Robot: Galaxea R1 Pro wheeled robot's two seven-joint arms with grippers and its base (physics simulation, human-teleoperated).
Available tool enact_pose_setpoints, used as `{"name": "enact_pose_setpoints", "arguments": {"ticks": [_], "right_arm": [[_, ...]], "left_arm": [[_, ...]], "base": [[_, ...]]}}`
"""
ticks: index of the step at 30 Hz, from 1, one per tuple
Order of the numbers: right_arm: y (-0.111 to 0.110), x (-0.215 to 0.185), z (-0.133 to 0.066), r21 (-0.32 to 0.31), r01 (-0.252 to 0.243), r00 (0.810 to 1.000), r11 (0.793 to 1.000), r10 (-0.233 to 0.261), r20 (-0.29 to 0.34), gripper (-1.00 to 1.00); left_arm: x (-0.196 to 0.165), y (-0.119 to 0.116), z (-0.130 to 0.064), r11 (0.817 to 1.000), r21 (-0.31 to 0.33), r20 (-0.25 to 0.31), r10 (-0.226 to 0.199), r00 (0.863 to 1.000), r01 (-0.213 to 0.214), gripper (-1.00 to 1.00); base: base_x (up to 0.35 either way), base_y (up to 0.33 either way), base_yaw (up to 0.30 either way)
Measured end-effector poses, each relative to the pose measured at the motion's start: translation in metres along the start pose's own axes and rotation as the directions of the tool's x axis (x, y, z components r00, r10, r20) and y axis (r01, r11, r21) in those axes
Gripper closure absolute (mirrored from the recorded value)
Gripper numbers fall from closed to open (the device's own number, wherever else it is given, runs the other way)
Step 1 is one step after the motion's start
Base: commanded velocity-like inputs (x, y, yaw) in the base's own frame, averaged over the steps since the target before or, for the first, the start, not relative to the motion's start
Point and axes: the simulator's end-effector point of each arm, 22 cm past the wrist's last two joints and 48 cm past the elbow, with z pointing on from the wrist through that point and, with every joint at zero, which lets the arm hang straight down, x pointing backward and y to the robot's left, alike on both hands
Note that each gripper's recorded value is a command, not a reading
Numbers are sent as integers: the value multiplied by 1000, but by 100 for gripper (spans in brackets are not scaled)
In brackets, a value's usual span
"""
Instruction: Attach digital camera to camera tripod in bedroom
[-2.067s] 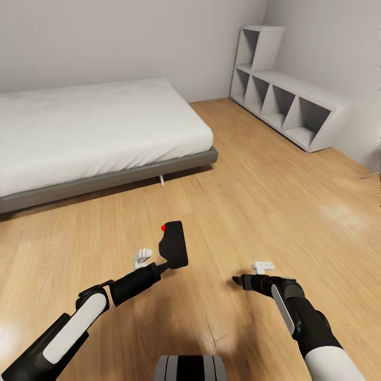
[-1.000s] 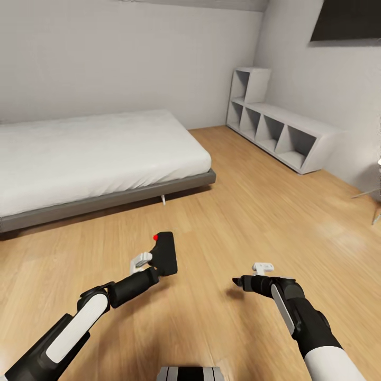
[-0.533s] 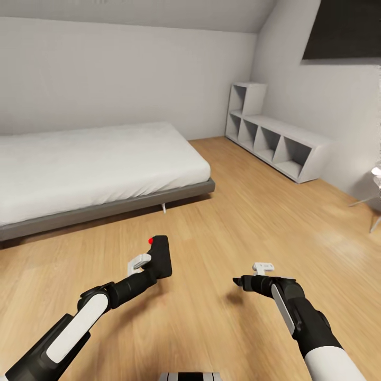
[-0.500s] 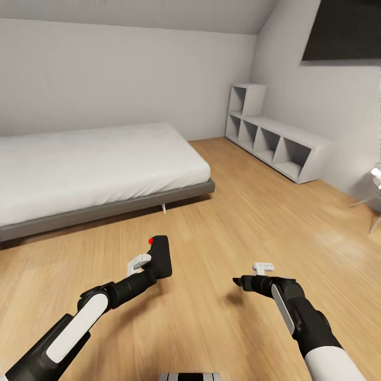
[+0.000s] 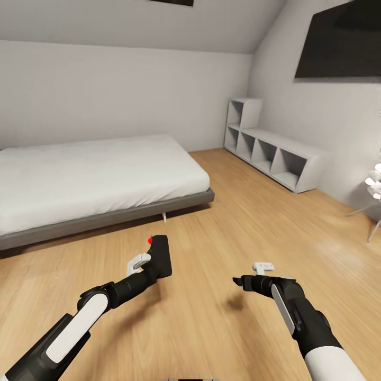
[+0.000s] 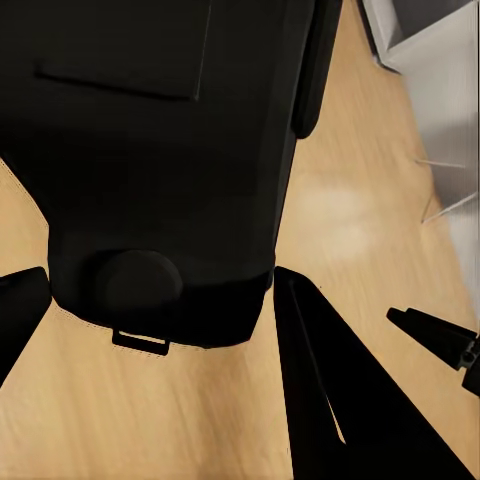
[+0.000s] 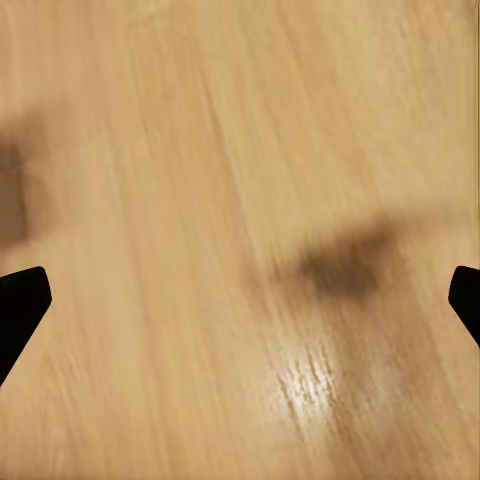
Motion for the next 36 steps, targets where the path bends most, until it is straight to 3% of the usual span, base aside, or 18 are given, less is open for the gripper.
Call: {"name": "enact_pose_setpoints", "arguments": {"ticks": [36], "right_arm": [[19, -60, -60, -7, 34, 990, 999, -33, 137, -100]], "left_arm": [[-40, -58, -44, 995, 65, 108, 71, 992, -79, 100]], "base": [[0, 0, 0]]}}
